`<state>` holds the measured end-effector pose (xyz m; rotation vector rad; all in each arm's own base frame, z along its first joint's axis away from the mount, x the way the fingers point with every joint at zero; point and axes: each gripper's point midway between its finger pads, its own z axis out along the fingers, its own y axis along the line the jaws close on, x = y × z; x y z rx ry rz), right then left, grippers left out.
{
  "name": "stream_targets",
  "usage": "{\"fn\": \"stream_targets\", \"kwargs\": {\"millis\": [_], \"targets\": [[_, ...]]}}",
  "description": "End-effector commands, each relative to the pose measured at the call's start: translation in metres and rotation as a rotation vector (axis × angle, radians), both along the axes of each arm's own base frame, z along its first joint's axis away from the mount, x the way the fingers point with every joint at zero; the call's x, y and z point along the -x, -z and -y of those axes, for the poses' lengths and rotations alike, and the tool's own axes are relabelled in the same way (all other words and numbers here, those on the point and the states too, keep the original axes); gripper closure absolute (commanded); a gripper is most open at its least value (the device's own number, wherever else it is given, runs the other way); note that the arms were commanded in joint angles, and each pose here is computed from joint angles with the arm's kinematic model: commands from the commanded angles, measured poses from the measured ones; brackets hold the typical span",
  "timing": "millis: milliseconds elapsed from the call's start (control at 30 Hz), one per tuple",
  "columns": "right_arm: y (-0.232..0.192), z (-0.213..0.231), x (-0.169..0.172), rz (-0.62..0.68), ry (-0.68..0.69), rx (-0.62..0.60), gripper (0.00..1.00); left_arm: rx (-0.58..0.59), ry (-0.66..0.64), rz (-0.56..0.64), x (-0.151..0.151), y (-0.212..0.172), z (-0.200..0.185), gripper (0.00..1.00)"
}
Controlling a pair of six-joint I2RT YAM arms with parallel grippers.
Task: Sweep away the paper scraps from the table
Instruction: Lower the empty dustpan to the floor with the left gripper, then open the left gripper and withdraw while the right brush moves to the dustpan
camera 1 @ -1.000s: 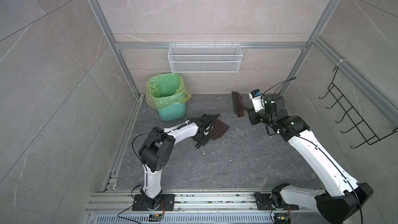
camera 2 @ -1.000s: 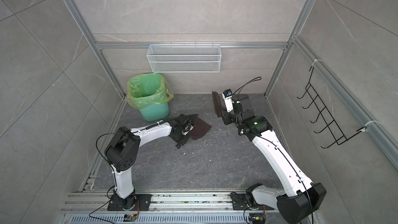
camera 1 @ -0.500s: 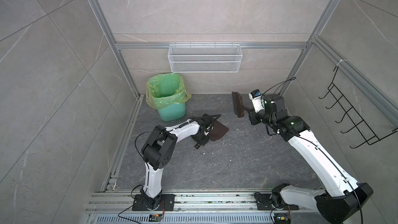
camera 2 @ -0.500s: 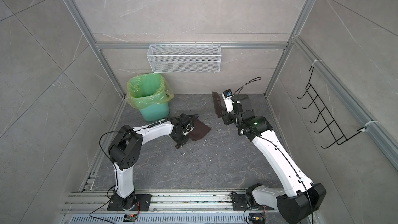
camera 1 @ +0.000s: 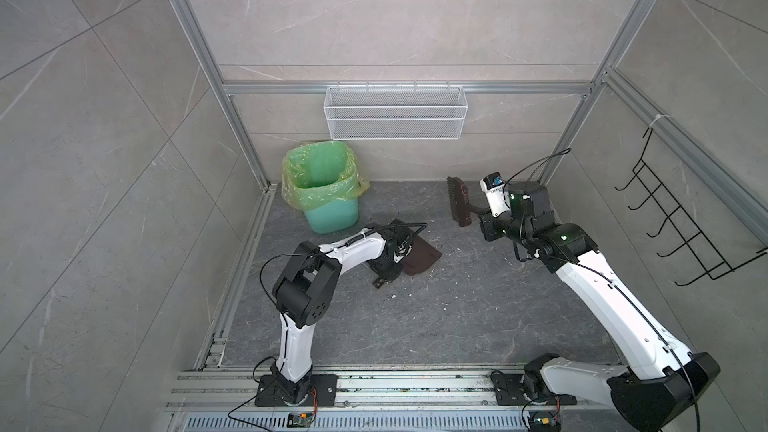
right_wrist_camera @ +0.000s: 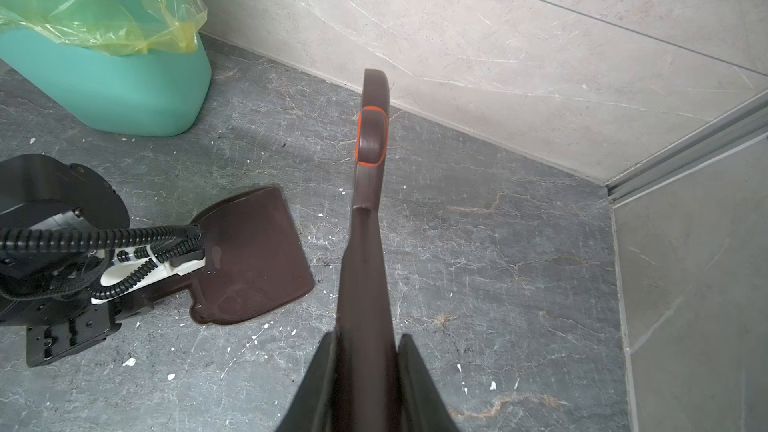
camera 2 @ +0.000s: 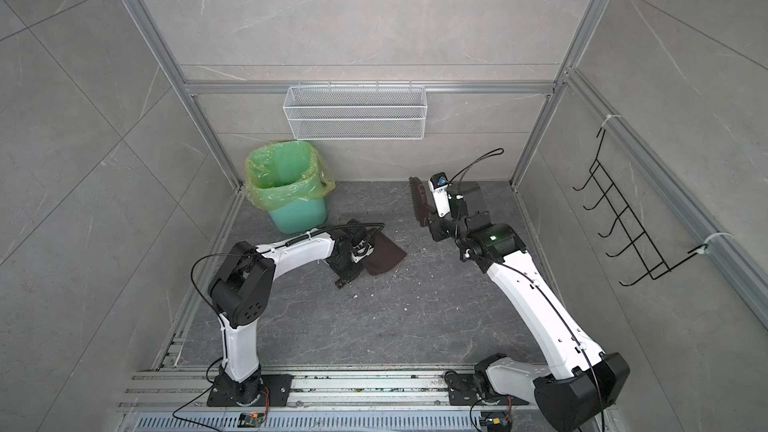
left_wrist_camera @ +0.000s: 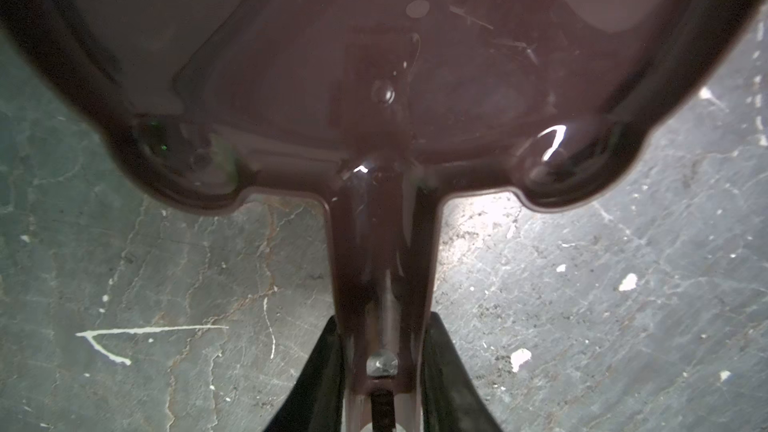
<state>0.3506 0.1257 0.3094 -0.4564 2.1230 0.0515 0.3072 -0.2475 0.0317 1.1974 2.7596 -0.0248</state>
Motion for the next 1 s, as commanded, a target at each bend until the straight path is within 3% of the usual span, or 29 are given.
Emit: {"fn": "stream_targets", "kwargs": {"millis": [0,67,133,267,300,333,367,533,767,967], "targets": [[-0.015,0.000,-0.001,0.045,-0.004,-0.014,1.00,0.021,0.027,0.038,-0.005,-0.023,0.003,0.77],[-0.014,0.000,-0.001,0.042,-0.005,-0.015,1.00,0.033,0.029,0.050,-0.005,-0.030,0.004,0.74],[-0.014,-0.001,-0.001,0.041,-0.007,-0.014,1.00,0.054,0.030,0.061,-0.005,-0.037,0.006,0.63],[-0.010,-0.001,-0.001,0.030,-0.013,-0.007,1.00,0.091,0.039,0.082,-0.006,-0.049,0.010,0.61],[-0.009,-0.001,-0.001,0.026,-0.013,-0.006,1.00,0.095,0.041,0.084,-0.006,-0.051,0.010,0.57],[-0.009,-0.002,-0.001,0.024,-0.015,-0.006,1.00,0.102,0.044,0.090,-0.006,-0.055,0.011,0.41],[-0.009,-0.002,-0.001,0.024,-0.016,-0.008,1.00,0.106,0.046,0.096,-0.006,-0.058,0.011,0.39],[-0.011,-0.005,0.000,0.027,-0.039,-0.006,1.00,0.146,0.033,0.179,-0.010,-0.085,0.009,0.40],[-0.002,-0.009,-0.006,0.024,-0.076,0.082,1.00,0.278,-0.100,0.383,-0.024,-0.133,-0.020,0.39],[0.014,-0.046,-0.007,0.045,-0.176,0.257,1.00,0.318,-0.252,0.499,-0.024,-0.149,-0.070,0.37]]}}
